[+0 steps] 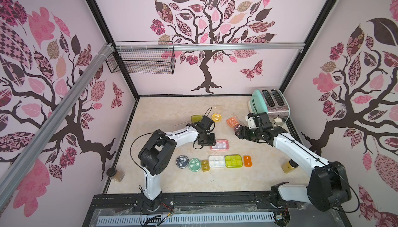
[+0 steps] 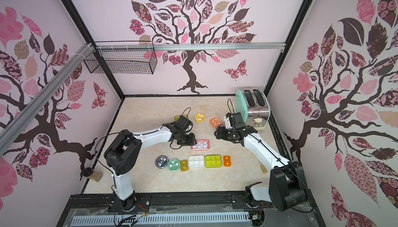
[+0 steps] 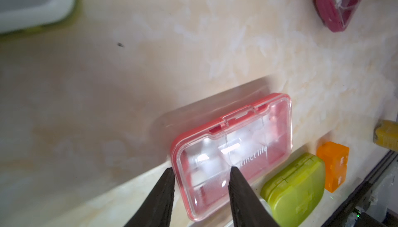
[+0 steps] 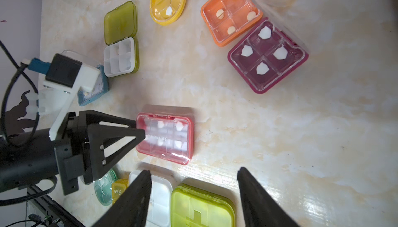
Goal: Close pillboxes
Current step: Move the pillbox to the center of the board.
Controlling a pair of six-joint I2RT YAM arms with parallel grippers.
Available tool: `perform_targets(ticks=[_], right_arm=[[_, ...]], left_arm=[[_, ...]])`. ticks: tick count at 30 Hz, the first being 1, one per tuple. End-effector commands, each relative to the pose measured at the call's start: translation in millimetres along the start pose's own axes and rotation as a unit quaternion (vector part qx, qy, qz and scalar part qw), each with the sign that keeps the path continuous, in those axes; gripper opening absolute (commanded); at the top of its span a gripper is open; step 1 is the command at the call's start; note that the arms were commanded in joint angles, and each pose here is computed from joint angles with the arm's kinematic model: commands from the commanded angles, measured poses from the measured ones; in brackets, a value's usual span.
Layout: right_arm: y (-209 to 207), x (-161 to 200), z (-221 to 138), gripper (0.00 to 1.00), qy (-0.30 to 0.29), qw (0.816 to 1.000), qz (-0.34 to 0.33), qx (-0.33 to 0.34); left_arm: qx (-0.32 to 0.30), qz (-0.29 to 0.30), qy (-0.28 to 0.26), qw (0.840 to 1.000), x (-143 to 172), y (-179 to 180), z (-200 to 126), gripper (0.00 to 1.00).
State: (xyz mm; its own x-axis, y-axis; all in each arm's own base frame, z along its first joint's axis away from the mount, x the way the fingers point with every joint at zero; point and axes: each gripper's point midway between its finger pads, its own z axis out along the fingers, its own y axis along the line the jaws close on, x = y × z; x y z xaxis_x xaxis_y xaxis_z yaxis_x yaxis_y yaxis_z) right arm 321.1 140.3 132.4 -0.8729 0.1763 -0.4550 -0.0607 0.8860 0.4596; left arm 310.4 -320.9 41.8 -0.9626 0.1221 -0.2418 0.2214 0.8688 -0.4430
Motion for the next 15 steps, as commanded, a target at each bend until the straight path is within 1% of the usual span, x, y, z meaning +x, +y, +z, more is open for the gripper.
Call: perform_targets(ticks=[1, 4, 8, 15], right_arm=[[-1.5, -0.6, -0.9, 0.67, -0.002, 1.0, -0.002, -0.005], [-3.5, 0.1, -0.6, 0.67, -0.001, 1.0, -0.002, -0.004], [-5.5, -0.8, -1.3, 0.67, -0.003, 1.0, 0.002, -0.003], [-2.6, -10.7, -5.6, 0.66, -0.02, 1.0, 0.004, -0.006]], left_arm=[[0.033, -0.009, 0.002, 0.999, 7.6, -25.7, 8.8, 0.43], [0.046, 0.001, 0.005, 0.999, 12.5, -44.1, 15.7, 0.42], [0.052, 0.018, 0.011, 0.998, 11.6, -60.2, 26.1, 0.42], [0.057, 0.036, 0.02, 0.998, 7.2, -72.6, 44.0, 0.43]])
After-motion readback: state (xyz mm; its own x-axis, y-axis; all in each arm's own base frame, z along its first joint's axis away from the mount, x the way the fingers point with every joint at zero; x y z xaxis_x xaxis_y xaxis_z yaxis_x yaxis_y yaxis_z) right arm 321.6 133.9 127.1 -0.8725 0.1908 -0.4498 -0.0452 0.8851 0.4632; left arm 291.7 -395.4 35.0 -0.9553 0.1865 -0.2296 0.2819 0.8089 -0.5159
